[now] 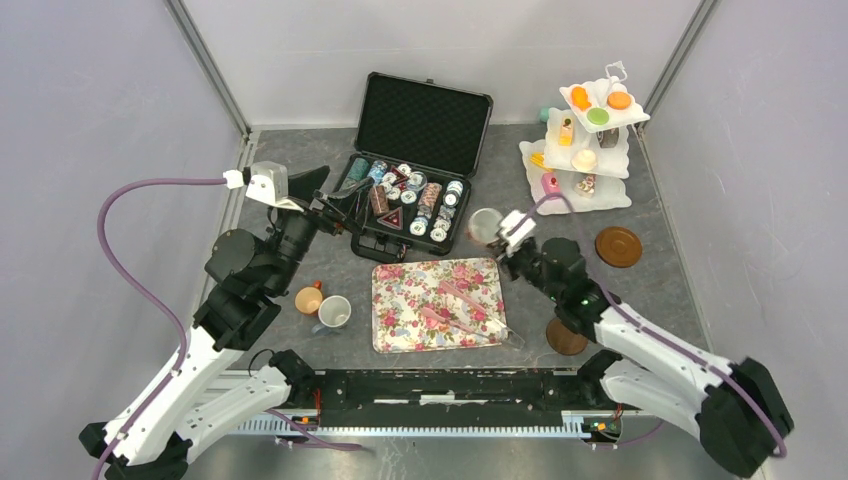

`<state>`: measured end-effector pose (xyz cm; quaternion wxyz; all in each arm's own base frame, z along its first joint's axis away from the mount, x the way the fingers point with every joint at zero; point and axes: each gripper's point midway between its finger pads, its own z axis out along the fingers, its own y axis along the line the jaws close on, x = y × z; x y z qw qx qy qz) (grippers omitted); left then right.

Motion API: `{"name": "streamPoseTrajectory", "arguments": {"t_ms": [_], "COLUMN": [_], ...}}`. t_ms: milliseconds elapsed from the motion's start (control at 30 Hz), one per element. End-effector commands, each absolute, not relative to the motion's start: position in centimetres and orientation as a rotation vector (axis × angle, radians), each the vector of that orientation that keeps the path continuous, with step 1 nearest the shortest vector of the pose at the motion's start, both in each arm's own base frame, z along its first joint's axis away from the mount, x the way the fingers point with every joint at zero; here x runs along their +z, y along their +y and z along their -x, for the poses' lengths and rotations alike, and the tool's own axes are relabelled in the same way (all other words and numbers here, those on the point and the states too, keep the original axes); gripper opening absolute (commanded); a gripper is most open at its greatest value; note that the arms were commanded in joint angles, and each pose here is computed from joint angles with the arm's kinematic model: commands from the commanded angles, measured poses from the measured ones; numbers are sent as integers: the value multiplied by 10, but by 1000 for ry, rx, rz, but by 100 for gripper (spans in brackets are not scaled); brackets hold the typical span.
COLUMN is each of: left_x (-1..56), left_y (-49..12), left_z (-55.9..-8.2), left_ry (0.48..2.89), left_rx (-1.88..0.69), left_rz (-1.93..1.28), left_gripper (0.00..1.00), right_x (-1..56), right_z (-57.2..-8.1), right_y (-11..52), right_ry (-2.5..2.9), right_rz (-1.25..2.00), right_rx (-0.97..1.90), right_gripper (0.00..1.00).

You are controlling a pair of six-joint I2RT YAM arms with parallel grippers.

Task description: Serve the afternoon tea

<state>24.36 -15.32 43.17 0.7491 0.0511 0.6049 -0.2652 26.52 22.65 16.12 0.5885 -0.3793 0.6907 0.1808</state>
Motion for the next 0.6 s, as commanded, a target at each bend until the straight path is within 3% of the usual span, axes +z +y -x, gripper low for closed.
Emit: {"name": "streamPoseTrajectory", "arguments": {"t_ms": [0,133,567], "left_x": [443,443,442], "left_y": [-154,-154,-156], "left_z": [-241,-242,-242], "left_ry": [1280,1281,1282], "left_rx": [-622,-622,-619], "left_rz": [-90,-91,-95], "left_gripper": [100,100,100], "right_x": [168,143,125], "right_z": [-302,-306,-317], "right_y": [119,42,-86], "right_ry": [1801,1967,2061], "right_rz": [249,-45,-446], "right_rx": [84,-128,-333], "right_gripper": [0,0,0]}}
